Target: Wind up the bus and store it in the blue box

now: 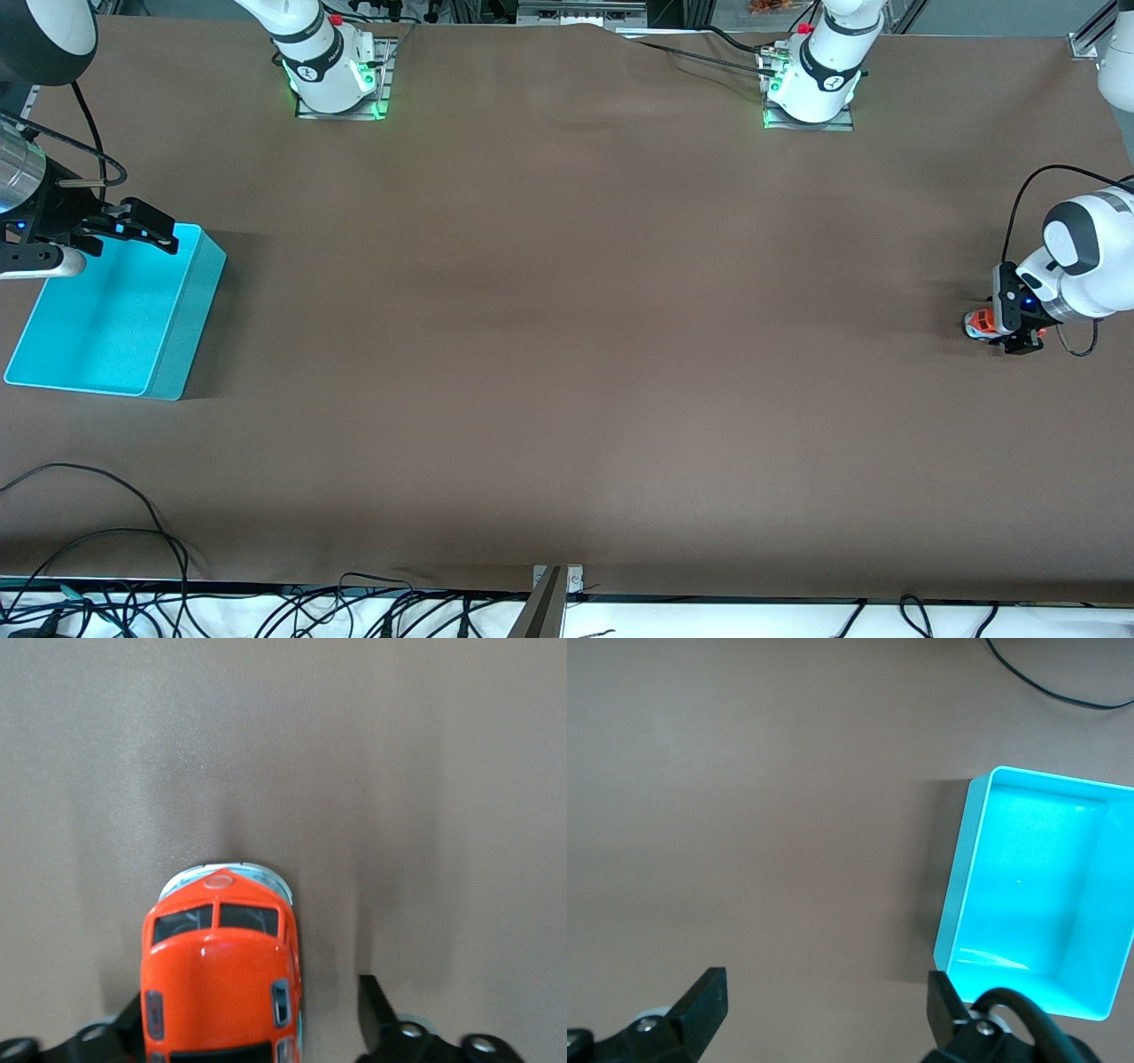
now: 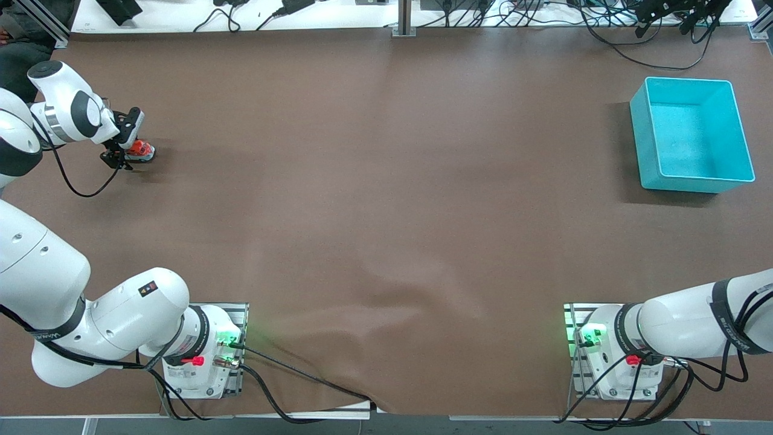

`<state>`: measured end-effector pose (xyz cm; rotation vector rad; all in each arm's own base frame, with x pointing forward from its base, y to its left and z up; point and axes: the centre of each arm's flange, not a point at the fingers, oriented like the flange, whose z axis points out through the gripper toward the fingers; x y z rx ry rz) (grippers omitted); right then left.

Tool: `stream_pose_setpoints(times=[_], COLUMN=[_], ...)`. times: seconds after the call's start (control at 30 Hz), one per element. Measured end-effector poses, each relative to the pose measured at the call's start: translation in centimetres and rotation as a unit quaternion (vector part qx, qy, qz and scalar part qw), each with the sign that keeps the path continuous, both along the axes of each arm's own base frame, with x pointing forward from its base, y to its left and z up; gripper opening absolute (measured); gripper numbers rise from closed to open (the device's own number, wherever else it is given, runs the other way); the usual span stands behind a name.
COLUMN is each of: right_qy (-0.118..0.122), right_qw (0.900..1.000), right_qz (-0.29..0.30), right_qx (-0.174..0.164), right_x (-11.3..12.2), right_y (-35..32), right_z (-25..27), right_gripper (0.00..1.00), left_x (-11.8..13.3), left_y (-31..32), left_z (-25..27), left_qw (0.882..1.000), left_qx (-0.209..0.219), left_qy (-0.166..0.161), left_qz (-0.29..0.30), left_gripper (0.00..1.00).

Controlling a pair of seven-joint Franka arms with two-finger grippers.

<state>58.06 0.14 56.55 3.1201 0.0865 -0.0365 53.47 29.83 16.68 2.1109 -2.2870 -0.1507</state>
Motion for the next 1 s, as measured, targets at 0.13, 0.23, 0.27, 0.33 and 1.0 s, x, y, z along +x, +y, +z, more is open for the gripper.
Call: stream_pose_setpoints(times=[0.13, 0.23, 0.27, 0.33, 1.0], right_qy=[0.0, 0.0, 0.0, 0.0, 0.001], right_qw=[1.0, 1.0, 1.0, 1.0, 1.0], right_qz=[0.0, 0.0, 0.0, 0.0, 0.0], right_qx=[0.0, 0.0, 0.0, 0.0, 0.0], right_x=[0.0, 0.0, 0.0, 0.0, 0.1], right_y=[0.0, 0.0, 0.0, 0.0, 0.0], right_z=[0.0, 0.0, 0.0, 0.0, -0.1], right_gripper=[1.0, 1.0, 1.0, 1.0, 1.0], left_x=[0.4, 0.8, 0.9, 1.0, 3.5], left_y=[-0.1, -0.3, -0.4, -0.6, -10.5], left_z=[0.5, 1.2, 1.5, 2.4, 21.5], left_qw=[1.0, 1.0, 1.0, 1.0, 0.99], left_qx=[0.001, 0.0, 0.0, 0.0, 0.047], left_qy=[-0.003, 0.0, 0.003, 0.01, 0.031], left_qz=[-0.002, -0.003, -0.002, 0.001, 0.129], left_gripper=[1.0, 1.0, 1.0, 1.0, 1.0])
